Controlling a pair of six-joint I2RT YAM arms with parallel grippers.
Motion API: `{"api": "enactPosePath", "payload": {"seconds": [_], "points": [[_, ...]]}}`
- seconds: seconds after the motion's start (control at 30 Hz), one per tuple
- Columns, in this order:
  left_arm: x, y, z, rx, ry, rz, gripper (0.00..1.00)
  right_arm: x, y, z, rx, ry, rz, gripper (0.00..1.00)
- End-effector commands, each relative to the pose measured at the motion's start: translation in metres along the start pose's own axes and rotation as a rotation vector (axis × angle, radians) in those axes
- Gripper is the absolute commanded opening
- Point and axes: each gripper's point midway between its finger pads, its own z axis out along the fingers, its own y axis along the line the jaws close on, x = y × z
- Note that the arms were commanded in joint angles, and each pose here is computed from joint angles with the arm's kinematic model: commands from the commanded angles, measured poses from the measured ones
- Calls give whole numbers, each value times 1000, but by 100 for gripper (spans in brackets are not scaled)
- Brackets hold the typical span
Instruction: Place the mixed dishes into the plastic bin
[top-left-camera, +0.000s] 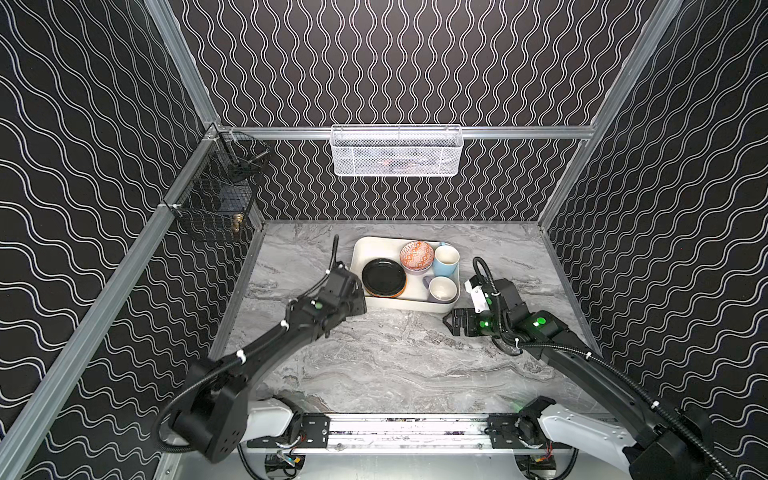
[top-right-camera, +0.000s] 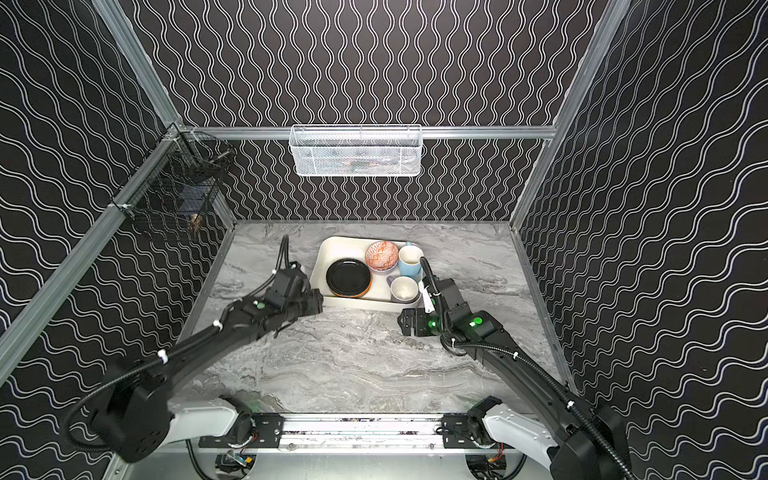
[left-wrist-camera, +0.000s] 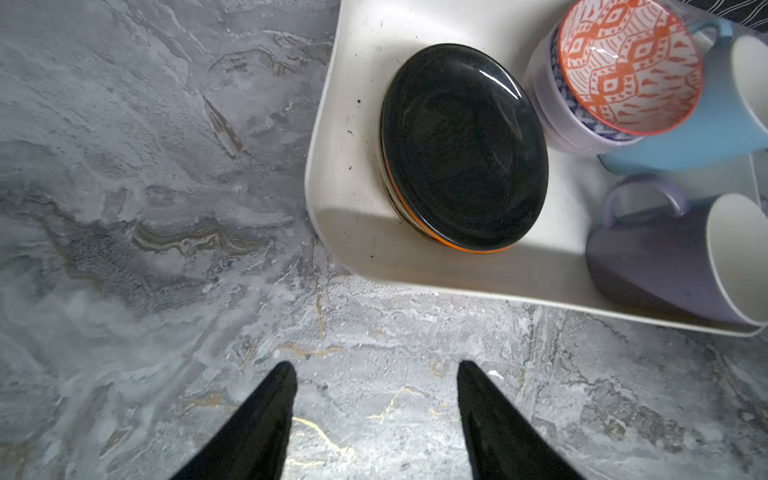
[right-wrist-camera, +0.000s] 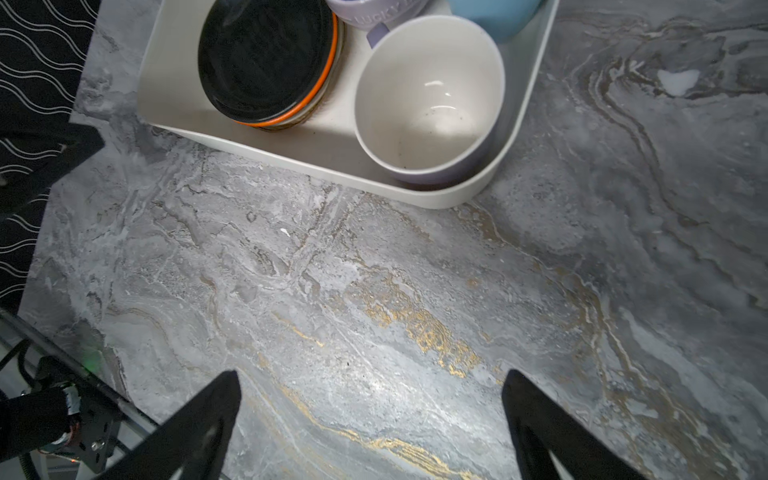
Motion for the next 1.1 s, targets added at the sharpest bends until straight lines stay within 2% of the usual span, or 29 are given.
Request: {"api": "enactPosePath", "payload": {"seconds": [0.0, 0.2, 0.3, 0.47, 0.6, 0.8, 0.9, 1.07], "points": [[-11, 12, -5, -84, -209, -39, 66, 4, -14, -1, 73, 0, 36, 100], [8, 16, -3, -119, -303, 43, 67, 5, -28, -4, 135, -32, 71, 99], [4, 21, -7, -141, -354, 67, 67, 3, -45, -3, 220, -82, 101, 100], [-13, 21, -21, -132, -481, 136, 68, -7, -68, -2, 332, -187, 81, 100], [-21, 36, -33, -207, -554, 151, 68, -16, -69, 4, 321, -269, 12, 100], [-26, 50, -56, -208, -689, 121, 68, -44, -72, -23, 347, -508, -55, 100], [-30, 62, -67, -265, -763, 125, 70, -57, -79, -42, 389, -642, -64, 100], [-39, 65, -64, -362, -785, 222, 69, -78, -98, -60, 519, -865, -42, 100]]}}
